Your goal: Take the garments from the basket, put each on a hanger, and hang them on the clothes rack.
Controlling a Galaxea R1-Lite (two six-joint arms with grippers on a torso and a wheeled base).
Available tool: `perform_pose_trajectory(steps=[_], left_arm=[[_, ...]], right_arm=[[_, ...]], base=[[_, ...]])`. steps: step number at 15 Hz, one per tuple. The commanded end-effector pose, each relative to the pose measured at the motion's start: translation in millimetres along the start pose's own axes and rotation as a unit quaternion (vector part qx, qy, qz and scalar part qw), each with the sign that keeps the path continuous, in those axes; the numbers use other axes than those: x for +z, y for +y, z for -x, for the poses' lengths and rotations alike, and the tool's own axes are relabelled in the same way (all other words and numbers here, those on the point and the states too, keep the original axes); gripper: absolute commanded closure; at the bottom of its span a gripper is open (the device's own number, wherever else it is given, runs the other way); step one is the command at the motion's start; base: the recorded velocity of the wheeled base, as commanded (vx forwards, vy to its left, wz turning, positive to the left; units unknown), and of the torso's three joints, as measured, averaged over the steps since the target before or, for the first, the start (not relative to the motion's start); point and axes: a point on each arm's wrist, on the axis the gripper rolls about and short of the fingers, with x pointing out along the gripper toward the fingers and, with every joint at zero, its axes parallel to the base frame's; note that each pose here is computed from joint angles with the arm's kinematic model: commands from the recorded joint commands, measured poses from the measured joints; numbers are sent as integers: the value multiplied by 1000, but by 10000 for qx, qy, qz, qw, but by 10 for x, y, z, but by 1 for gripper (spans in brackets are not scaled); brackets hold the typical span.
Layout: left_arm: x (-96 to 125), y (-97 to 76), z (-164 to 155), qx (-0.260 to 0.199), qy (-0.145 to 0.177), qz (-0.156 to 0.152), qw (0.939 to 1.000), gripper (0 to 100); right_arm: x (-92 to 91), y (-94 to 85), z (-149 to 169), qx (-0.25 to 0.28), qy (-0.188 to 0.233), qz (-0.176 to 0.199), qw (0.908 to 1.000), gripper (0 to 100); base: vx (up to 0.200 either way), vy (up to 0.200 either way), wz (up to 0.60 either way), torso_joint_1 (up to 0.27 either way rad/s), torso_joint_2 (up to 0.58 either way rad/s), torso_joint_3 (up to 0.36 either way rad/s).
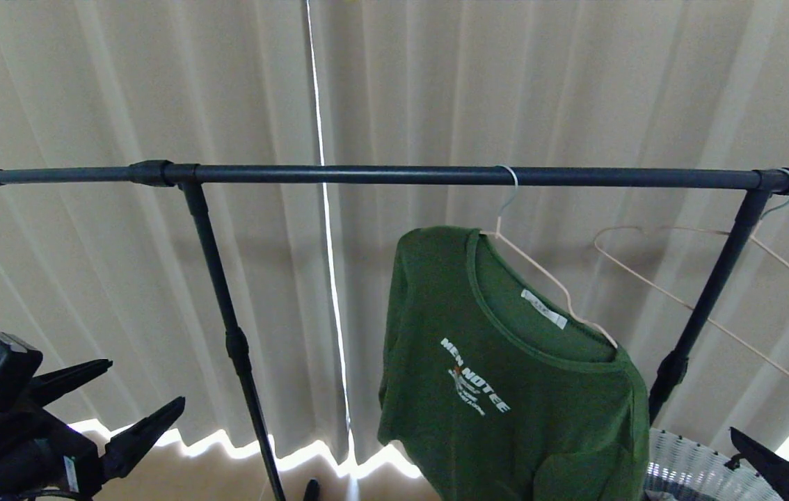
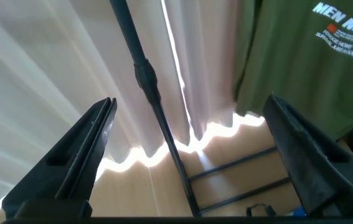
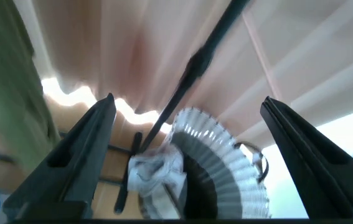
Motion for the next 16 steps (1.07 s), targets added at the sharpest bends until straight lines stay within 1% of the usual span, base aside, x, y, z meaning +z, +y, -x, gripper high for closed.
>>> perform_pose_trajectory(steps=[1, 4, 5, 7, 9, 13, 16], left_arm=[[-1, 1, 3, 8, -2, 6, 10000, 0], [32, -7, 61, 52, -166, -28, 9998, 0], [41, -10, 78, 65, -216, -50, 9997, 0], [61, -22, 136, 101, -351, -91, 9993, 0], [64, -20, 144, 121, -370, -93, 9992, 0], [52, -16, 133, 117, -326, -77, 9994, 0], [56, -16, 129, 110, -327, -79, 9994, 0]], right_arm=[[-46, 10, 48, -18, -81, -15, 10000, 0], [-45, 10, 44, -1, -78, -22, 10000, 0], [-45, 10, 41, 1, -70, -21, 10000, 0], [-76, 21, 2, 43, 101, -12, 9999, 0], [-82, 26, -61, 87, 280, -1, 9996, 0], [-126, 40, -76, 122, 405, -25, 9991, 0], [-186, 57, -61, 148, 469, -14, 9988, 0]], base=[[0, 0, 0, 0, 0, 0], [0, 0, 0, 0, 0, 0], [-200, 0, 0, 7, 7, 2], [-200, 0, 0, 0, 2, 0], [-200, 0, 0, 7, 2, 2], [-200, 0, 0, 4, 4, 8], [0, 0, 0, 0, 0, 0]])
